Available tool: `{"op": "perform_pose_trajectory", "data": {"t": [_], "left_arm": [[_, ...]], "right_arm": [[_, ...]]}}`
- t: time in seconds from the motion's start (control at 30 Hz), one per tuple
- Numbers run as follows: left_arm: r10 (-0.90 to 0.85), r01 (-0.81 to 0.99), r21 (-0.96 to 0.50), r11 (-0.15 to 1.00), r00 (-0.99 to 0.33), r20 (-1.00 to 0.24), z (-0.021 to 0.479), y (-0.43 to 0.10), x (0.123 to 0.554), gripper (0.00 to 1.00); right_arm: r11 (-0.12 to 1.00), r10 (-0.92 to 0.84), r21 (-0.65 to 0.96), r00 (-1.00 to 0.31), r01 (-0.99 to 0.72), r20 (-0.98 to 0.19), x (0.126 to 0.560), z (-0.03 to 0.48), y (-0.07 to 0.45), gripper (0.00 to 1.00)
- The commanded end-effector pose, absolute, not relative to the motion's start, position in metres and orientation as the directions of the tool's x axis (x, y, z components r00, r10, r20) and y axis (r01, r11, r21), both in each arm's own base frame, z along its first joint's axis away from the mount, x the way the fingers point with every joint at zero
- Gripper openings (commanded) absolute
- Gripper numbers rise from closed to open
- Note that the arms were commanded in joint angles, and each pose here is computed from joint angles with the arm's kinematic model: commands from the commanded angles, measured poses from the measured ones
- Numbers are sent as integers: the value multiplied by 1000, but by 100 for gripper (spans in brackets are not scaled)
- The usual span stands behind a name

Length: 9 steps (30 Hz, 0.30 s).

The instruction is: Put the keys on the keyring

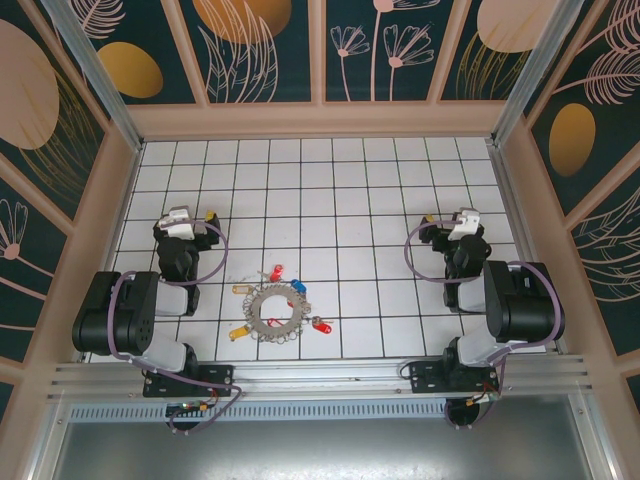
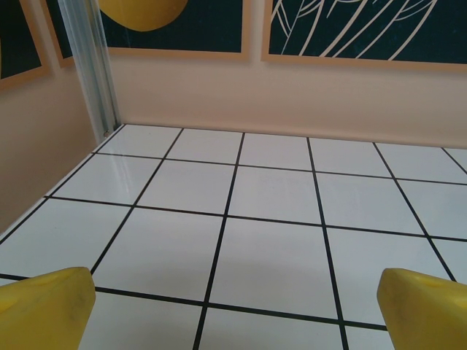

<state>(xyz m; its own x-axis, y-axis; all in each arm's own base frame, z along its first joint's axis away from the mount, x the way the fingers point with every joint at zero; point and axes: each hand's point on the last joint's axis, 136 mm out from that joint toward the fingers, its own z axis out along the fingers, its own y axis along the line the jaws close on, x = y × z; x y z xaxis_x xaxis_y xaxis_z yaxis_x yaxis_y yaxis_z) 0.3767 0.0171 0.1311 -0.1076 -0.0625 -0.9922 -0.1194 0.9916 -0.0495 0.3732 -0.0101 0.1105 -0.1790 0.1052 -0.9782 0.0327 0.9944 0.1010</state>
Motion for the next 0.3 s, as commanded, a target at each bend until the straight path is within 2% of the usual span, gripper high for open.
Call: {"op": "perform_pose_trajectory", "data": {"t": [0.0,0.27], "left_arm": [[-76,-138,-64,988,-87,-993,136,22,377,99],[-76,-138,-63,988,-89,-993,135,22,377,99]], "right_arm": [[993,116,112,-152,34,-982,379,120,-10,99],[993,113,109,-146,35,-983,378,121,-10,99]]}}
